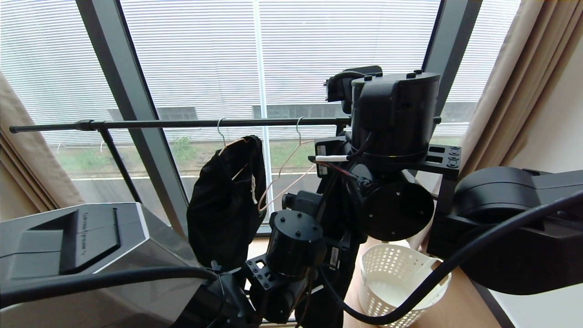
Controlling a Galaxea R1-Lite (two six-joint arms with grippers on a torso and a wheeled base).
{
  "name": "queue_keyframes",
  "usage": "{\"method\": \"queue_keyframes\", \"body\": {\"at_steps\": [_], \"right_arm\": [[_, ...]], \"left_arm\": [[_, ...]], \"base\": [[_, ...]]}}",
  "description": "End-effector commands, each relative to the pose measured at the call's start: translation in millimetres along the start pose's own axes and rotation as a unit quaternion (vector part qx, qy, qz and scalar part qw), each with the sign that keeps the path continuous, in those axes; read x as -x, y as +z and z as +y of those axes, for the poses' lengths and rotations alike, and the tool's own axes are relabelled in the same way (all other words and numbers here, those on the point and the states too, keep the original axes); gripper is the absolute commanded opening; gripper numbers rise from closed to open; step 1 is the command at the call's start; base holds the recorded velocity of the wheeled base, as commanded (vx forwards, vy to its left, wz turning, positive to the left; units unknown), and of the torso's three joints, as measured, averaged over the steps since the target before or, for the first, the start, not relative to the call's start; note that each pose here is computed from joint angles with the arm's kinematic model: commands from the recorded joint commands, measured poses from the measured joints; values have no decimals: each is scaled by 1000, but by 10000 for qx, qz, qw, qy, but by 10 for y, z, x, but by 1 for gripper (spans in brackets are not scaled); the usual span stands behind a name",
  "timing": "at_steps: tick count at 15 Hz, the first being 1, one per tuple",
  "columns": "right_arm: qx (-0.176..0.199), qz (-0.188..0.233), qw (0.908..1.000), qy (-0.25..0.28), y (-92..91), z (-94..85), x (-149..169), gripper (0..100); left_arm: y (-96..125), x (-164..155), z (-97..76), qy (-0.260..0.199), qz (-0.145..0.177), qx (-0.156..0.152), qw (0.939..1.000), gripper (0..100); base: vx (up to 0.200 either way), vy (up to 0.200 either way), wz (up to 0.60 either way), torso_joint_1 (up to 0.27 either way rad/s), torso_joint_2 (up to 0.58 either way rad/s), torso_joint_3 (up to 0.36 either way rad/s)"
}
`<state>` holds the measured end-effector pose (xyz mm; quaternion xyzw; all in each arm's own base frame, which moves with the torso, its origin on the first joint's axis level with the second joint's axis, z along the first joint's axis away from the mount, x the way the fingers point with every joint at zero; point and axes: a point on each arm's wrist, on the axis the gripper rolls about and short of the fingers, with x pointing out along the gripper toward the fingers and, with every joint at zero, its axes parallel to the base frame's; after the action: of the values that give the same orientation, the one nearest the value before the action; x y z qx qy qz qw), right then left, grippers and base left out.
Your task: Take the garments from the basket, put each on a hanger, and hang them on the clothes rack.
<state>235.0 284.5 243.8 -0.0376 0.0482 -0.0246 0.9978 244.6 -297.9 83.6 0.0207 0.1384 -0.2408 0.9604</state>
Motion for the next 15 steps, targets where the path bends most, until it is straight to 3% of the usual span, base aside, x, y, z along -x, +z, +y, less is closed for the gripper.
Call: {"method": "queue_keyframes", "body": {"at_steps": [1, 11, 12, 15], "right_arm": [[-8, -6, 10000, 2, 6, -3, 4, 0], [-157, -87, 9998, -69, 112, -120, 20, 0], [-158, -86, 9998, -76, 112, -124, 16, 0], [-191, -71, 9994, -267, 111, -210, -91, 0]], "left_arm": [[-117, -97, -20, 33, 126, -61, 9999, 100], [-227, -4, 66, 346, 315, -161, 9988, 100], [-224, 4, 69, 346, 315, -161, 9988, 0], [-178, 148, 91, 303, 274, -161, 9990, 0]], "base": [[0, 0, 0, 0, 0, 0], [0, 0, 0, 0, 0, 0], [0, 0, 0, 0, 0, 0], [0, 0, 0, 0, 0, 0]]}}
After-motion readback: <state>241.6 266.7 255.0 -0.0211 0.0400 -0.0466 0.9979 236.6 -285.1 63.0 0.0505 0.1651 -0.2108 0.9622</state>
